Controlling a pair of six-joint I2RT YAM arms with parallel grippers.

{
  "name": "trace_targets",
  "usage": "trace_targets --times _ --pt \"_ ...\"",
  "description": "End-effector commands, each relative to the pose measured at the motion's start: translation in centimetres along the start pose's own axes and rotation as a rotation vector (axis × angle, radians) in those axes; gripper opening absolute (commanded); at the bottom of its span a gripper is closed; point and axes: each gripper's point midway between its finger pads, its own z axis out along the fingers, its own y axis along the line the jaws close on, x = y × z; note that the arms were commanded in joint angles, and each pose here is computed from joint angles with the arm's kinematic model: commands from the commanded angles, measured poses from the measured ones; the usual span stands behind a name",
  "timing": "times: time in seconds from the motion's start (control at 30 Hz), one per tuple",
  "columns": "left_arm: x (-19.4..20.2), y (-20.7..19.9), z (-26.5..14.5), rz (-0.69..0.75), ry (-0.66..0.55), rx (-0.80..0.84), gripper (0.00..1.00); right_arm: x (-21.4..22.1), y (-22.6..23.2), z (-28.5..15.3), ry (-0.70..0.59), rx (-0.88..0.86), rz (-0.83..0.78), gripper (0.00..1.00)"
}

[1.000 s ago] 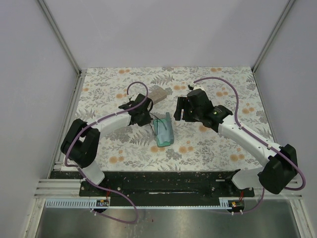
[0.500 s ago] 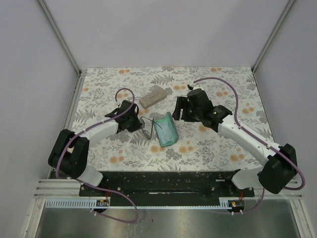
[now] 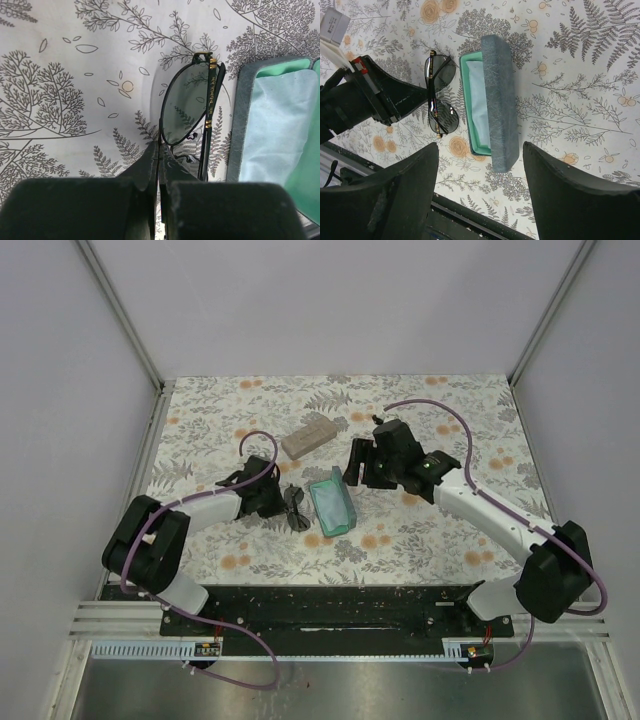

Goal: Organize the sunglasses

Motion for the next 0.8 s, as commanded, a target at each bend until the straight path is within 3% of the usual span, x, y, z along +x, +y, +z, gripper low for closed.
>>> trace_targets --times 0.0,0.17,0.3,0.47,0.57,0.77 --pt "0.7 0.9 0.4 0.042 0.022 -0.027 0.01 0.1 0.6 0.9 0.018 -0.036 0.008 0.75" --pt "-0.7 1.3 -1.3 0.056 -0.023 -0.076 0.14 0.1 0.7 1.1 0.022 -0.039 0.009 0.75" --pt "-1.7 2.1 -2.6 0.060 -0.043 -0.120 0.52 0.0 0.7 1.1 0.020 -0.038 0.002 0.75" --pt "-2.5 1.1 -4.0 0.059 -0.078 -0.077 0.53 0.0 0.7 1.0 0.016 -0.039 -0.004 0.75" --pt "-2.6 -1.2 -3.7 0.127 -0.072 -0.032 0.64 -0.2 0.8 1.1 0.016 -0.041 -0.008 0.76" --pt "-1.9 -3.3 -2.7 0.196 -0.054 -0.027 0.63 -0.1 0.6 0.9 0.011 -0.037 -0.010 0.76"
